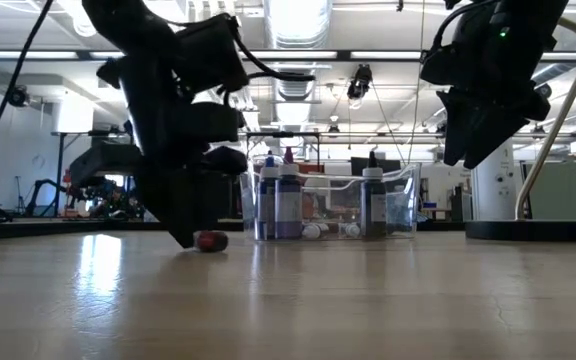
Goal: Pick & Place food coloring
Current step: Put the small red food coloring bottle into the transparent bin, then return to Home Position
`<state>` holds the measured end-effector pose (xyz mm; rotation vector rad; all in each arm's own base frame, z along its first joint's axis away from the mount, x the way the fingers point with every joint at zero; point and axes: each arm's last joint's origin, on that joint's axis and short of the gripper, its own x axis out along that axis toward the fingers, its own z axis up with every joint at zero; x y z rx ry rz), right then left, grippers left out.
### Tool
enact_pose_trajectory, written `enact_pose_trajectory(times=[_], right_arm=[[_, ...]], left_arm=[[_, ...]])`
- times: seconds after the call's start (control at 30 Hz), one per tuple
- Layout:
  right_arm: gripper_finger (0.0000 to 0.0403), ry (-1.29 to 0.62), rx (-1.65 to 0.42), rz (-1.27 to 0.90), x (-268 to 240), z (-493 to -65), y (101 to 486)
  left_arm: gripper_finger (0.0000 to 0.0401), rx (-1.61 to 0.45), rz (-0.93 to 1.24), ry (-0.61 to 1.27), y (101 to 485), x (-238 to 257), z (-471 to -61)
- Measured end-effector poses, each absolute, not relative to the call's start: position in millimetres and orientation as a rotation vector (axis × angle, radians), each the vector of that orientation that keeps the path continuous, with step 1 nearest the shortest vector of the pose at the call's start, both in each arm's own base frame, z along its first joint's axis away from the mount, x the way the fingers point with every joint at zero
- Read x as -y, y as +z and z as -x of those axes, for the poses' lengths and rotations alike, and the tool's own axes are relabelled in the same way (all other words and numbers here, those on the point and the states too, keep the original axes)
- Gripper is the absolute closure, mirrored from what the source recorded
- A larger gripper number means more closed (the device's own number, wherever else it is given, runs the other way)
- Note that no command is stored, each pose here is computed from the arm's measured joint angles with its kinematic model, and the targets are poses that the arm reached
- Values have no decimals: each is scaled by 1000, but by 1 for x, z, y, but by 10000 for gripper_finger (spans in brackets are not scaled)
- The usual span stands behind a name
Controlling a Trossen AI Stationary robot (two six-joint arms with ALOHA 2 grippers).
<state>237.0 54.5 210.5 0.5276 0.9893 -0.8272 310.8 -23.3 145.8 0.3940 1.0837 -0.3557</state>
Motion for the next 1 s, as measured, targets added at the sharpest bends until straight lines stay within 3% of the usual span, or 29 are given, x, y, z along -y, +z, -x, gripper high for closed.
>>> enact_pose_trajectory(times=[0.23, 0.37, 0.5, 0.6, 0.7, 0.8, 1.0], right_arm=[[193, -831, -993, -524, -54, -236, 210], [193, -834, -993, -521, -54, -236, 210], [193, -845, -980, -507, -53, -236, 210], [193, -850, -975, -507, -53, -236, 210], [193, -849, -974, -508, -53, -236, 210], [193, -849, -973, -509, -53, -236, 210], [193, -869, -955, -559, -54, -237, 210]], left_arm=[[369, -1015, -401, -113, 196, 16, -297], [369, -851, -437, 102, 238, 5, -293], [369, -569, -287, 291, 275, -24, -302], [368, -474, -82, 357, 282, -58, -315], [347, -449, 88, 340, 282, -85, -333], [304, -444, 94, 297, 290, -89, -350], [239, -574, -17, 543, 332, -83, -354]])
